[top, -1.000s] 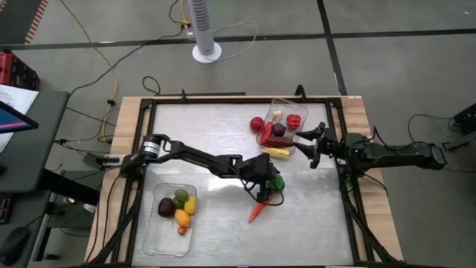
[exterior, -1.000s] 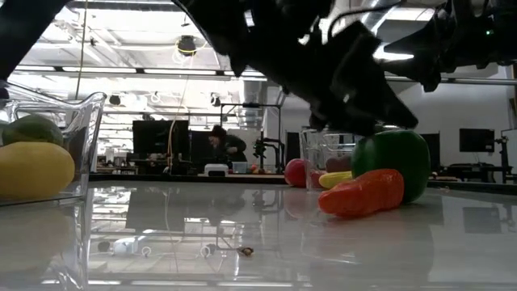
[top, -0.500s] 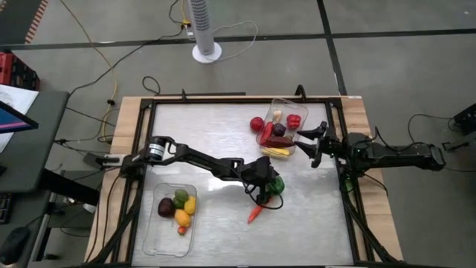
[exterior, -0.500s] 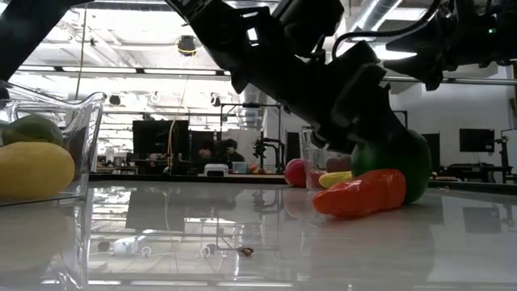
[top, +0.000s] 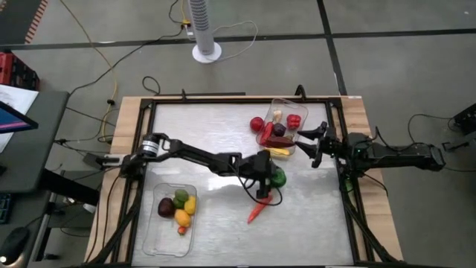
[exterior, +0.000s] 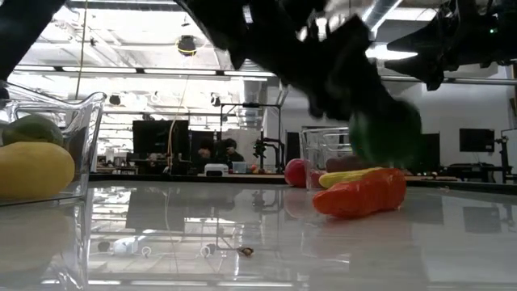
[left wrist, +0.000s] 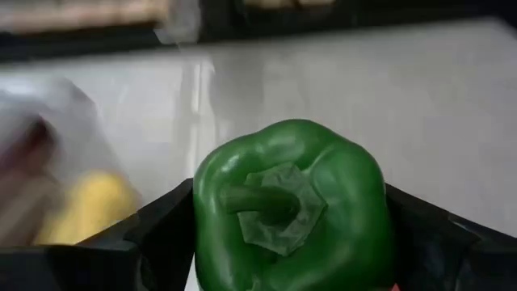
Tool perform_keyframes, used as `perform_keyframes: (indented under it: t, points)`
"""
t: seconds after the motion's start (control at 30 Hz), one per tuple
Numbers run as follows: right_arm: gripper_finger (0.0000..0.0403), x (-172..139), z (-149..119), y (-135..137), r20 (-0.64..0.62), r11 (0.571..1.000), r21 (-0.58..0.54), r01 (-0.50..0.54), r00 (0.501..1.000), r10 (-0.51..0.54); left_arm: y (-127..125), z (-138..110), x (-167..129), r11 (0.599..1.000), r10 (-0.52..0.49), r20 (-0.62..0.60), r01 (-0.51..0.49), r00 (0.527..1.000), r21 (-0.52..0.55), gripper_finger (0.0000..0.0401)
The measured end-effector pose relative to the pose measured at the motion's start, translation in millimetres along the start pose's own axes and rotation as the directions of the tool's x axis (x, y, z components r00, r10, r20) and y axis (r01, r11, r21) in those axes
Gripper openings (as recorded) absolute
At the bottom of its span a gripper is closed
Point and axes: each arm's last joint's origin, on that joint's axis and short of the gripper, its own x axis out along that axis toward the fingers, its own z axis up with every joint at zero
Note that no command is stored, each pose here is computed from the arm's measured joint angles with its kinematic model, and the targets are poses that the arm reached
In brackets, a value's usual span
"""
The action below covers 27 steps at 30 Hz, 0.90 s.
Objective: Sort produce into baskets
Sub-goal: Put the green bell pepper into the top transparent bin
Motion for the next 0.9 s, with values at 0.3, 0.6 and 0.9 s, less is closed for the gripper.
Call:
perform_keyframes:
  t: [0.3, 0.6, 0.9]
  points:
    - [0.0256, -6, 3, -1, 0.025, 1.000, 0.008, -0.005, 1.000, 0.005, 38, 54, -51, 0.981, 0.183, 0.142, -0.190, 0.973, 0.041, 0.0312]
    - [0.0256, -5, 2, -1, 0.013, 1.000, 0.005, -0.003, 1.000, 0.003, 103, 35, -44, 0.964, 0.237, 0.110, -0.220, 0.965, -0.148, 0.0345]
    - [0.0256, -5, 1, -1, 0.004, 1.000, 0.002, 0.001, 1.000, -0.001, 122, 43, -63, 0.948, 0.294, 0.101, -0.277, 0.950, -0.155, 0.0388]
